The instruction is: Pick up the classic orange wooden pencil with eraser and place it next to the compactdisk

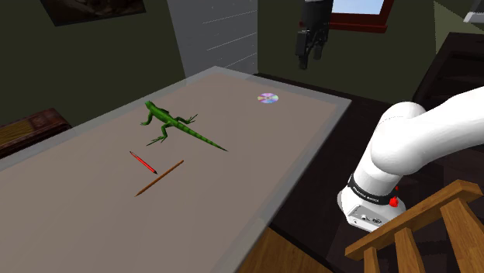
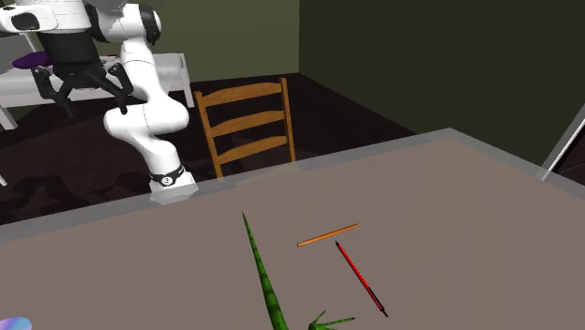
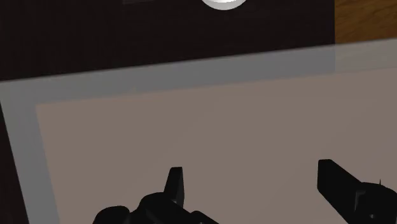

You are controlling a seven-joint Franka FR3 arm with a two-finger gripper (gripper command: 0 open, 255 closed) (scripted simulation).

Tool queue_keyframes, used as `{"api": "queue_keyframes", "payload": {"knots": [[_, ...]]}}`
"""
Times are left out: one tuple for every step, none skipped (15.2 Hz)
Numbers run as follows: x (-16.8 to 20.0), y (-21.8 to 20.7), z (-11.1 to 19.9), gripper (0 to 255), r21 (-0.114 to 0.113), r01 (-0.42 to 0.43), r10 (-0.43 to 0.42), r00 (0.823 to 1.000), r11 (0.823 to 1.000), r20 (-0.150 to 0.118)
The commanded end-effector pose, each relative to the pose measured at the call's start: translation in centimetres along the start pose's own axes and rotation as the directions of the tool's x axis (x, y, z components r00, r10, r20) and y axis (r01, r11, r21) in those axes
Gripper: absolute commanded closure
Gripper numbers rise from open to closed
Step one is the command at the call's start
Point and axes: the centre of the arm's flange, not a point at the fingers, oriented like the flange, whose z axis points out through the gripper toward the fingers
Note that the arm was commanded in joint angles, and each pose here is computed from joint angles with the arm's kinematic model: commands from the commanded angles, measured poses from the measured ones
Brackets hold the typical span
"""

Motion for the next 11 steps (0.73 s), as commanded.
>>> {"api": "queue_keyframes", "payload": {"knots": [[0.0, 0.0, 0.0, 0, 0.0, 0.0, 0.0, 1.0, 1.0, 0.0], [1.1, -0.5, 0.5, 0, -0.005, 0.035, -0.035, 0.999, 0.999, -0.005], [2.2, -1.0, 0.9, 0, -0.009, 0.07, -0.071, 0.997, 0.997, -0.01], [3.2, -1.5, 1.4, 0, -0.014, 0.106, -0.106, 0.994, 0.994, -0.015], [4.3, -2.1, 1.9, 0, -0.019, 0.14, -0.141, 0.99, 0.99, -0.019], [5.3, -2.7, 2.3, 0, -0.024, 0.175, -0.176, 0.984, 0.984, -0.024], [6.3, -3.3, 2.8, 0, -0.03, 0.21, -0.21, 0.977, 0.977, -0.028], [7.2, -4.0, 3.2, 0, -0.035, 0.244, -0.245, 0.969, 0.969, -0.032], [8.2, -4.7, 3.7, 0, -0.041, 0.278, -0.279, 0.96, 0.96, -0.035], [9.1, -5.5, 4.1, 0, -0.047, 0.311, -0.313, 0.949, 0.949, -0.039], [10.0, -6.2, 4.6, 0, -0.053, 0.344, -0.346, 0.937, 0.937, -0.042]]}}
